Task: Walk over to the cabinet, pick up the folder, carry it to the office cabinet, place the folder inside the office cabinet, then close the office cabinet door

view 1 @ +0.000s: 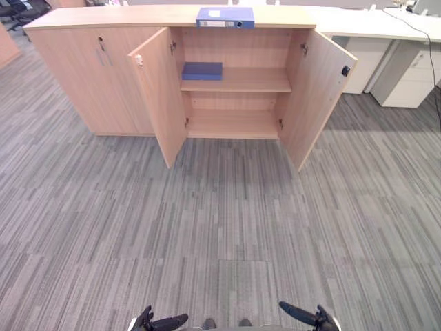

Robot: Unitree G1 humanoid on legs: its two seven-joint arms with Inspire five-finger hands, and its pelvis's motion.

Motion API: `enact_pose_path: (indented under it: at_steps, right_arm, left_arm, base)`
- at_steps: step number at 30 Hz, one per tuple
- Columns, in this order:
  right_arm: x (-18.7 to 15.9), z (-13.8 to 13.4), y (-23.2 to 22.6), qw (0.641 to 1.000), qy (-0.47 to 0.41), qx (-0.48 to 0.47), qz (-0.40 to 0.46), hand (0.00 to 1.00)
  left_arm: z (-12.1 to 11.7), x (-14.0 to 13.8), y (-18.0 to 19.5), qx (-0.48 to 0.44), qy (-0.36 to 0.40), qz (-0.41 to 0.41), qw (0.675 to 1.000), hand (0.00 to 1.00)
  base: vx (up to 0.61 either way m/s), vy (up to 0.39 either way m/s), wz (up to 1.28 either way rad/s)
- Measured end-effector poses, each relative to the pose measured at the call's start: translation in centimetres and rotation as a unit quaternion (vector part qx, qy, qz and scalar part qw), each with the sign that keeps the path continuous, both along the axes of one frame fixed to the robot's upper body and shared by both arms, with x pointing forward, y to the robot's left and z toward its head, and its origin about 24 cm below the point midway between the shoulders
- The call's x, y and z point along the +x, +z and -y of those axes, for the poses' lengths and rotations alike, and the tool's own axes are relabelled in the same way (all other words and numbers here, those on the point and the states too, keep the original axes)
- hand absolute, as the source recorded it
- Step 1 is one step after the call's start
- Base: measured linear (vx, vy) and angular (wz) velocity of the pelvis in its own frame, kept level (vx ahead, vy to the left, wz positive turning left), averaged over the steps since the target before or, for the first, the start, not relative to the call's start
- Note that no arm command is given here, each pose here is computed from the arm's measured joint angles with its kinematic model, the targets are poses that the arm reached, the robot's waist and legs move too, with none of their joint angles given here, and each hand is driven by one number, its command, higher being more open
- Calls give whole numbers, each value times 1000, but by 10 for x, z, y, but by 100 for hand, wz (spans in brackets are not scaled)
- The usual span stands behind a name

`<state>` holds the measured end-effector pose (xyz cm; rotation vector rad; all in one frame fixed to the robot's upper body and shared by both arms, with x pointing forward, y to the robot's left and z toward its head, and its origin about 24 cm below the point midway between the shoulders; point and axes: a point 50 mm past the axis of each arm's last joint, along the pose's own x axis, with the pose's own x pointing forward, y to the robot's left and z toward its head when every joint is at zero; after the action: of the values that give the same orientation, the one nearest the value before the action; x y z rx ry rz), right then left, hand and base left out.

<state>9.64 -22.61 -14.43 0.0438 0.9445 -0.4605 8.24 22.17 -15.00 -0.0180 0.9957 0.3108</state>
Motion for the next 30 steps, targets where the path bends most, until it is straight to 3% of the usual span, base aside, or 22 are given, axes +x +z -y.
enact_pose_path:
  at_steps: [6,21,27,30]
  right_arm:
    - [32,0,14,997,53,-30,49,100]
    - [56,5,25,988,125,-69,67,100]
    - [57,-4,23,986,142,-63,56,100]
    - [65,-5,26,984,150,-67,66,100]
  left_arm:
    - [-2,32,19,3,8,93,996,100]
    - [5,42,31,2,3,135,991,100]
    - [-3,48,41,29,-19,151,988,100]
    - [-2,65,47,34,-19,171,984,100]
  base:
    - [41,9,-3]
    - [9,13,-7]
    - [246,60,-3]
    - [485,-42,35]
